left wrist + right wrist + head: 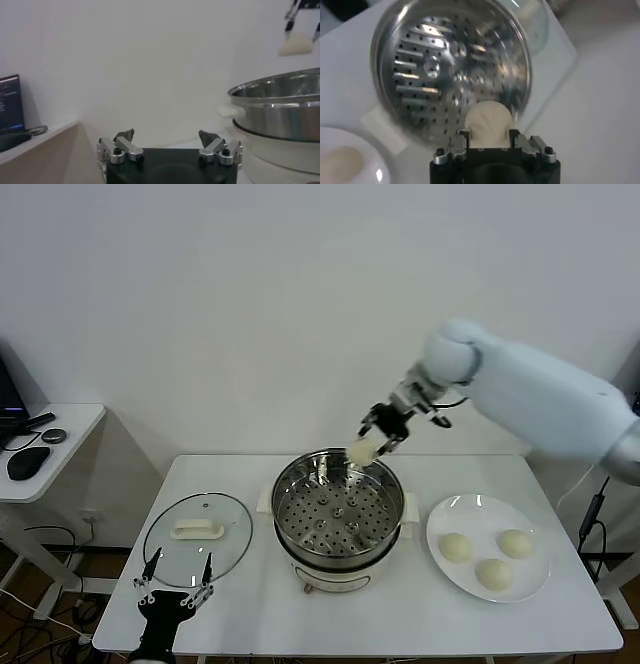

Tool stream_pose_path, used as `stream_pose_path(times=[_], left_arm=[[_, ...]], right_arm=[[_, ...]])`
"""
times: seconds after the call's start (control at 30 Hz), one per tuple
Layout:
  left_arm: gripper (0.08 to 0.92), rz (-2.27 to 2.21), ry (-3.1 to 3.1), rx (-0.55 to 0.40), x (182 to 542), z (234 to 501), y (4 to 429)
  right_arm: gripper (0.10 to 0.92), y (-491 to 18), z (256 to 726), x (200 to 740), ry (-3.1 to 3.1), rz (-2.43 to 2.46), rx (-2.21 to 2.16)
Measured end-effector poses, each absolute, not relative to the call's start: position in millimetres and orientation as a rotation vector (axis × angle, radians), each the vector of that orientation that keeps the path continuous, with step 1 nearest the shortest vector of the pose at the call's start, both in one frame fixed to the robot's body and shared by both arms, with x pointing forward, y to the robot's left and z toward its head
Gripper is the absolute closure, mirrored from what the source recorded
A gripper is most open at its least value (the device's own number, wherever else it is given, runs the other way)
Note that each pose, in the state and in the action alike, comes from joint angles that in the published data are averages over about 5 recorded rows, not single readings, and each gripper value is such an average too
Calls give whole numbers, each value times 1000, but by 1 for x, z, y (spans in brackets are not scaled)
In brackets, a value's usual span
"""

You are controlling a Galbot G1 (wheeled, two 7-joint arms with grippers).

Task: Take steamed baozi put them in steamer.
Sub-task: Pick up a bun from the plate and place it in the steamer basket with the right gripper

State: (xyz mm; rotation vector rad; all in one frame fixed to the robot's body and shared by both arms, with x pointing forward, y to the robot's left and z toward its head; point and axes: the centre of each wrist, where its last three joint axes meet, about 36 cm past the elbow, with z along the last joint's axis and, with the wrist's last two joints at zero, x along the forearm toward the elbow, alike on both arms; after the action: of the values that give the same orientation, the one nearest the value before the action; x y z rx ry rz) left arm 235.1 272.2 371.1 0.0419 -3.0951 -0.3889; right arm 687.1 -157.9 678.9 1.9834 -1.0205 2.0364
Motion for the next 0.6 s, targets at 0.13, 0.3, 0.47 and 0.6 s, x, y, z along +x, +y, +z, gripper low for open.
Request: stream_pose_path(times=[0.13,0.3,0.47,0.6], left_arm=[[177,-390,-3097,53,235,372,273],[177,-387,-3097,60,236,372,273],[177,-387,-3092,64,235,371,274],[177,-387,-3090,66,235,370,274]], right_arm=[[547,-129,662,692,-860,2137,2049],[543,-106,641,698,-678,2242,2095],[539,-94,625,702,-529,2315,2120],[538,-88,614,706,-439,2358,2132]])
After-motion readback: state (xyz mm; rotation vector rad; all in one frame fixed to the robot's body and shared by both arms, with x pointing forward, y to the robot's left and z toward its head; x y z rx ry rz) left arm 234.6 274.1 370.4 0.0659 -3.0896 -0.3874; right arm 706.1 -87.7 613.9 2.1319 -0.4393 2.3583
